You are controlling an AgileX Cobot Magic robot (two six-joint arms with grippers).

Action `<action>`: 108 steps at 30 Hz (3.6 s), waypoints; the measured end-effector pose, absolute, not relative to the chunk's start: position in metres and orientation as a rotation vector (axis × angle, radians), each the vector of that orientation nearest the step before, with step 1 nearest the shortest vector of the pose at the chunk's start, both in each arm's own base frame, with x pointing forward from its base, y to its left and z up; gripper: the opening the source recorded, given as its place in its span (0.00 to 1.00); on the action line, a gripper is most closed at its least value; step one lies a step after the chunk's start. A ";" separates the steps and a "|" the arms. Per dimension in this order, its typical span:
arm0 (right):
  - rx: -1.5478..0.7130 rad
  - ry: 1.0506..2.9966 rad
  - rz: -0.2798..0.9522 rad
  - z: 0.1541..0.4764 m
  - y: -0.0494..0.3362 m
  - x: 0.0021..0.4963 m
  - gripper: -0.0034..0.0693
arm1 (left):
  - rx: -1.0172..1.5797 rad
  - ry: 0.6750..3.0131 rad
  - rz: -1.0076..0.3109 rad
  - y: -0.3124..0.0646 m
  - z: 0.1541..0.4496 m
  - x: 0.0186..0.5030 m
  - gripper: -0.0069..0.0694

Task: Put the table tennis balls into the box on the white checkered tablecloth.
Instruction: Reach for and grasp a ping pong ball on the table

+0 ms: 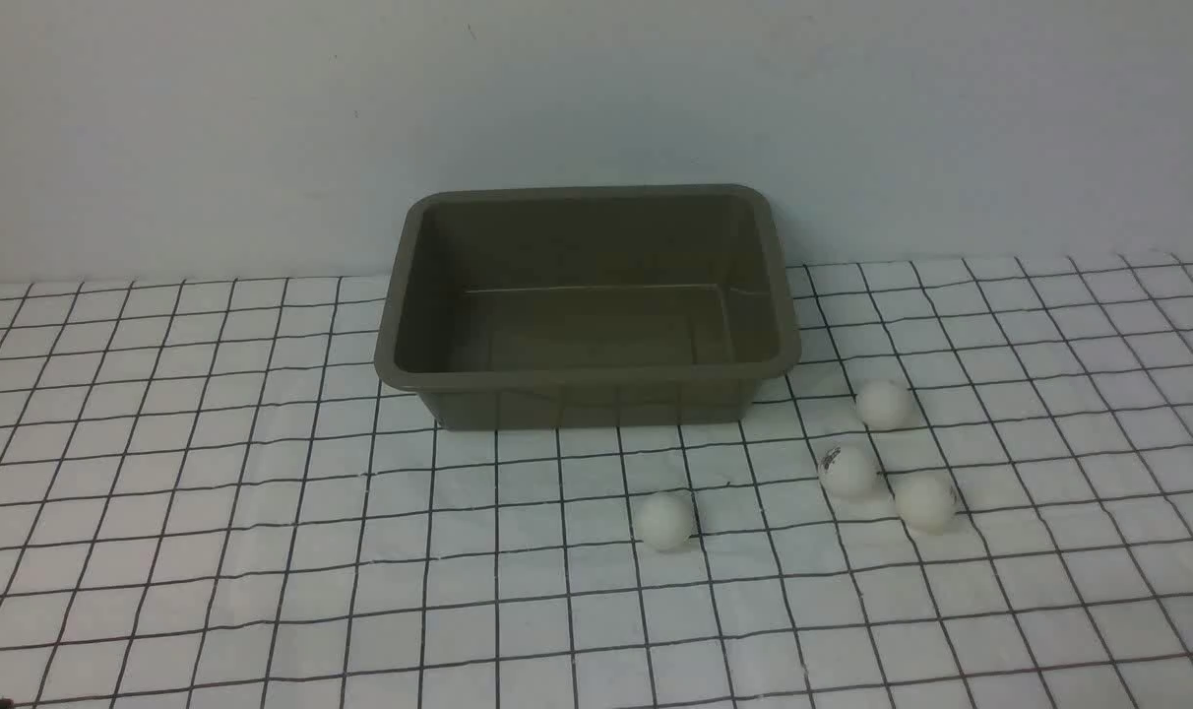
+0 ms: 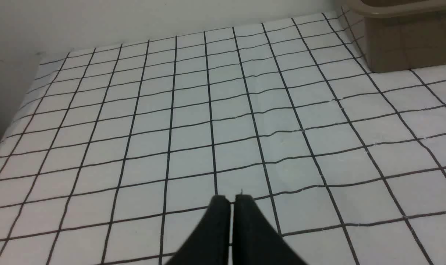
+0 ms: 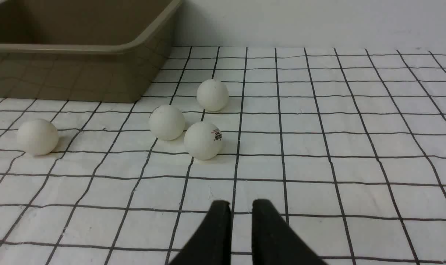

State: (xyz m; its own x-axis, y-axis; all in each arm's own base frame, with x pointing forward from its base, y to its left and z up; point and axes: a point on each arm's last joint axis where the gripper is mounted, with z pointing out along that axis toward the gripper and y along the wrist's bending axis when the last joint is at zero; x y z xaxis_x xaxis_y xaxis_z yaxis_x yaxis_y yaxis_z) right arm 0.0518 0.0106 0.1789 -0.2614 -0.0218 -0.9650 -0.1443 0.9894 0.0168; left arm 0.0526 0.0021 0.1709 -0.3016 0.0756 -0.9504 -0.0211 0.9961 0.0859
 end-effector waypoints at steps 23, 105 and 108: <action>-0.117 1.834 0.120 0.179 0.011 0.052 0.16 | 0.039 1.875 0.095 0.002 0.171 0.053 0.08; -0.507 2.103 0.324 0.272 0.048 0.214 0.04 | 0.039 1.876 0.095 0.002 0.171 0.053 0.08; -0.495 2.119 0.330 0.281 0.048 0.217 0.04 | 0.039 1.876 0.095 0.002 0.171 0.053 0.08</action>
